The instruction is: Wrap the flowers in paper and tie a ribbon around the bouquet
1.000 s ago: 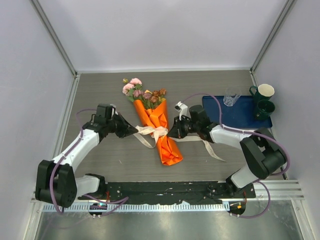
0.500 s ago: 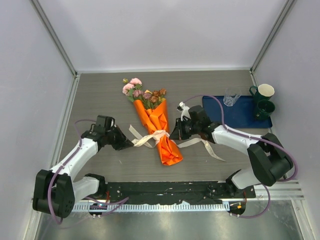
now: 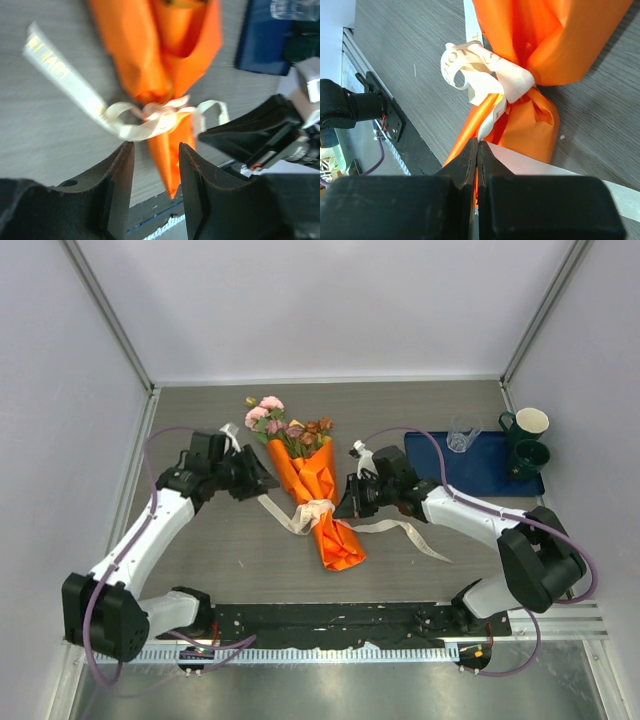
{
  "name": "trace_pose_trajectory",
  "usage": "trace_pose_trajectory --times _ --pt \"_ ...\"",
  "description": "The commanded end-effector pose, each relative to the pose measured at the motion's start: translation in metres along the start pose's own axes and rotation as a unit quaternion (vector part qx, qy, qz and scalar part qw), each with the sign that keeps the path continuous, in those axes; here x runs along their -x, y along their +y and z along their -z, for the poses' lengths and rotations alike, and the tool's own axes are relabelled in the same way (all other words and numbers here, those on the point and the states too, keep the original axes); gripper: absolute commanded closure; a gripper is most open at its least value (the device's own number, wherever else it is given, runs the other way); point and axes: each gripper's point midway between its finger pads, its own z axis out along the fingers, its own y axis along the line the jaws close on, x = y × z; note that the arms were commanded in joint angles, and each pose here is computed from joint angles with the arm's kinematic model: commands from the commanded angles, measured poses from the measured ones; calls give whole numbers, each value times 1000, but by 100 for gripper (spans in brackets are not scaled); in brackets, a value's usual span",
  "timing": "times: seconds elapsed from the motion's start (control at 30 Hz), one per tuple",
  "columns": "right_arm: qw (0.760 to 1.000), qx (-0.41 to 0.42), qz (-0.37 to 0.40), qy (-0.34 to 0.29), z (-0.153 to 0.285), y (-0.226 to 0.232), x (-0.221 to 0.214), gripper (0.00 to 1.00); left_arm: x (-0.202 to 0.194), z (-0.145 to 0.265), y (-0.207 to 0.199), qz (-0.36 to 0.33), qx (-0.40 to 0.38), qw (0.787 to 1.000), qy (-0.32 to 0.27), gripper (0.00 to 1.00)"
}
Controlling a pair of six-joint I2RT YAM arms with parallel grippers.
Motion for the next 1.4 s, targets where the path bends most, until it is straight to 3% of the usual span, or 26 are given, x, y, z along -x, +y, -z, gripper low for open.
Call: trace_pose_trajectory --times 0.0,0.1,0.23,0.33,0.7,1.1,1.27,1.37 --pt "999 23 15 -18 9 23 20 98 14 -25 -53 -76 -59 995 15 56" --pt "1000 22 12 -12 9 22 16 99 -17 -60 -88 -157 -56 983 70 63" --pt "1000 25 8 -16 10 23 15 99 -43 -91 -85 -259 27 958 122 64" --pt "999 28 7 -14 11 24 13 100 -42 -104 -84 -285 60 950 109 63" --pt "1000 26 8 -7 11 20 6 100 -36 -90 -76 -270 62 959 55 62" --pt "1000 27 9 -9 13 20 3 100 -49 -110 -48 -218 66 963 142 56" --pt "1000 28 10 -10 12 21 5 100 -56 -118 -53 -192 28 968 161 56" --pt "1000 24 9 -12 11 20 6 100 -64 -121 -62 -171 -12 969 179 62"
